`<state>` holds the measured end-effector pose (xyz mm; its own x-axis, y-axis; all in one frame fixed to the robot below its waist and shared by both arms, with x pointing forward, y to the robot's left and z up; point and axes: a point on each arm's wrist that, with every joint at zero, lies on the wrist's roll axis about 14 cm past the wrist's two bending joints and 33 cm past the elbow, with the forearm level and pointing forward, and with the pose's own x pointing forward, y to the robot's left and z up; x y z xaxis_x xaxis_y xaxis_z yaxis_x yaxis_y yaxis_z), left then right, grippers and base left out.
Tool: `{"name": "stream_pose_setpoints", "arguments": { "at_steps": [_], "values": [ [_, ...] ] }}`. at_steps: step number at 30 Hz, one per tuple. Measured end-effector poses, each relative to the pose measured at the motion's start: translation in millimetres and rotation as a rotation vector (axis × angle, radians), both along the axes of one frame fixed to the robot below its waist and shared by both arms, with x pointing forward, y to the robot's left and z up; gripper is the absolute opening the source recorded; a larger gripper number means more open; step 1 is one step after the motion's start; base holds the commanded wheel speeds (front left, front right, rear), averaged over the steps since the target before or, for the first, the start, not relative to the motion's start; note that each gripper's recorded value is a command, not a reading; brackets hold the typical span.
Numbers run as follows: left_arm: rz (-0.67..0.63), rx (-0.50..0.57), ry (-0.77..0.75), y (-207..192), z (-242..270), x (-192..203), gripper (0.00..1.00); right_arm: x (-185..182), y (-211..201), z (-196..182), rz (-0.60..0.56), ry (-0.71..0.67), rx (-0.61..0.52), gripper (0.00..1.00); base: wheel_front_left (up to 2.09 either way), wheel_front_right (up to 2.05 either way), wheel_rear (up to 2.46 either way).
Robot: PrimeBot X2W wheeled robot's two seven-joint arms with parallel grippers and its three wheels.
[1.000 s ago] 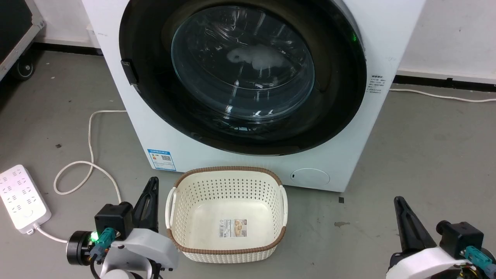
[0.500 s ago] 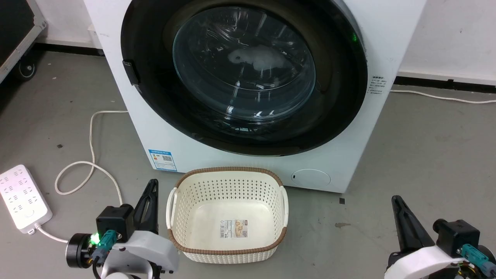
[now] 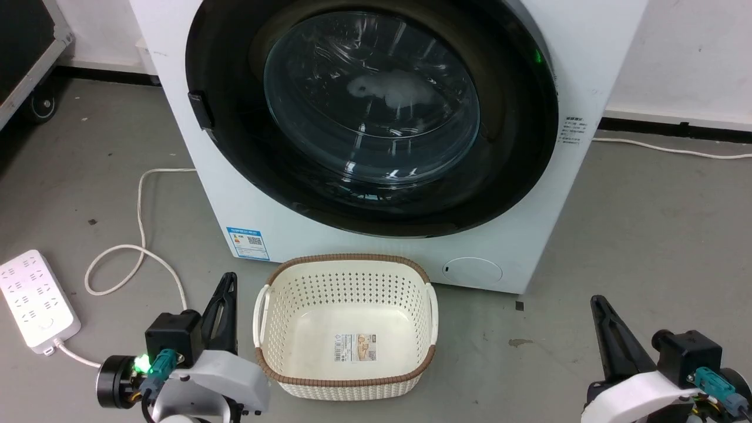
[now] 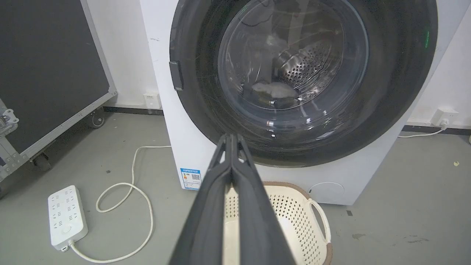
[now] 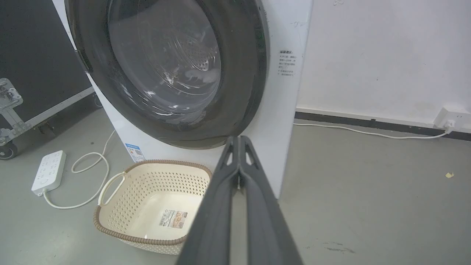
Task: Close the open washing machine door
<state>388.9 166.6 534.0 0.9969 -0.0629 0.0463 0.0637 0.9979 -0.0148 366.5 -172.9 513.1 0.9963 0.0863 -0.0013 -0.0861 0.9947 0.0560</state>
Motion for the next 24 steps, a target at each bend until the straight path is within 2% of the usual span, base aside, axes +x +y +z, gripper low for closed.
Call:
{"name": "stream_pose_setpoints", "arguments": {
  "at_steps": [24],
  "values": [
    [0.028, 0.032, 0.015, 3.9, -1.4, -7.3, 0.0, 1.2, 7.1, 4.3, 0.024, 0.005, -0.051, 0.0, 0.0, 0.0, 0.0]
  ]
}}
